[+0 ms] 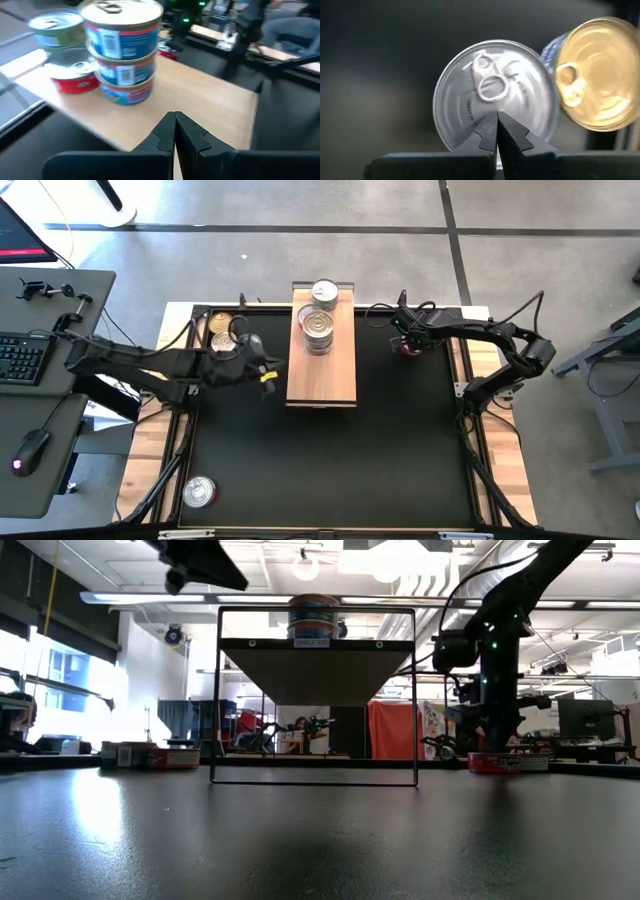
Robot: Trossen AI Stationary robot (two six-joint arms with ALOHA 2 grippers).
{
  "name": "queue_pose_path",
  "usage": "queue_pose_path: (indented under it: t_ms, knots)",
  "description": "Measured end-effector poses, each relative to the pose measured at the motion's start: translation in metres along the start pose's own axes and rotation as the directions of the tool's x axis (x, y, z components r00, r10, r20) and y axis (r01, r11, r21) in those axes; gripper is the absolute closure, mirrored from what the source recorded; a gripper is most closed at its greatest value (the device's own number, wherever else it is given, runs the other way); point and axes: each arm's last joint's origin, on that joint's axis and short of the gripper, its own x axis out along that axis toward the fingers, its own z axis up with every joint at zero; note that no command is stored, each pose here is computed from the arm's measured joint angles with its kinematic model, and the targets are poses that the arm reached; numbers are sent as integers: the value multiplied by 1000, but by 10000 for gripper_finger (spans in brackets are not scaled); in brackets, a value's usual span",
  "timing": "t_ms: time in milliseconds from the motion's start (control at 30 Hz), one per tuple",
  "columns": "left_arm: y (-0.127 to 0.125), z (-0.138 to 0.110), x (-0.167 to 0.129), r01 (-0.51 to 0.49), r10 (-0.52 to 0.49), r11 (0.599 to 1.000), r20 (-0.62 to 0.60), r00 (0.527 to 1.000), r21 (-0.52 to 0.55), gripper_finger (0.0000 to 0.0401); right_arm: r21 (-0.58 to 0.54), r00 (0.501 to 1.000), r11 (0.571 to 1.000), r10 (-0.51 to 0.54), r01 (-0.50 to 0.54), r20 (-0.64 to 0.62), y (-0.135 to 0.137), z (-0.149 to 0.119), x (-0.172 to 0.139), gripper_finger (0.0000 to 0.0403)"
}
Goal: Stack canned seafood by type on shelf
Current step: Stack the red tuna can on top of the red tuna can on the shelf
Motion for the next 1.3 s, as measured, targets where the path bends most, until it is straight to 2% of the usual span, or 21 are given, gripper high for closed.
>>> queue_pose_path:
  t_ms: [67, 167, 333, 467, 700, 833, 967, 1067, 1167, 1300]
  knots:
    - [-1, -3, -3, -36, 36, 999, 1, 999, 20, 401, 17, 1000, 1000, 24, -24, -5, 0, -4, 4, 403]
    - [-3, -2, -5, -25, 25, 999, 7, 1000, 31, 401, 44, 998, 998, 44, -42, -38, 1, -19, 11, 403]
    - [-6, -2, -14, 34, -35, 999, 12, 999, 39, 401, -42, 998, 999, 24, -27, -63, 11, -52, -2, 403]
    - [-4, -3, -25, 72, -72, 995, -2, 997, 65, 401, -63, 981, 989, 121, -132, -152, 20, -71, -29, 403]
    - [0, -16, -34, 87, -70, 987, -129, 989, 132, 401, -36, 938, 963, 251, -267, -239, 44, -106, -55, 403]
    - [-1, -20, -35, 94, -70, 984, -156, 985, 152, 401, 2, 928, 948, 312, -318, -203, 59, -123, -72, 403]
    - [-1, -19, -38, 134, -108, 978, -160, 981, 160, 401, 45, 931, 936, 351, -349, -103, 61, -124, -109, 403]
    - [-3, -19, -37, 167, -139, 971, -164, 977, 170, 401, 37, 939, 949, 314, -312, -136, 53, -124, -122, 403]
    - [-6, -22, -30, 178, -156, 968, -130, 979, 178, 401, 95, 956, 974, 220, -205, -193, 38, -122, -120, 402]
    - [-14, -36, -13, 290, -289, 955, -28, 957, 64, 401, 95, 970, 986, 155, -139, -186, 22, -114, -106, 403]
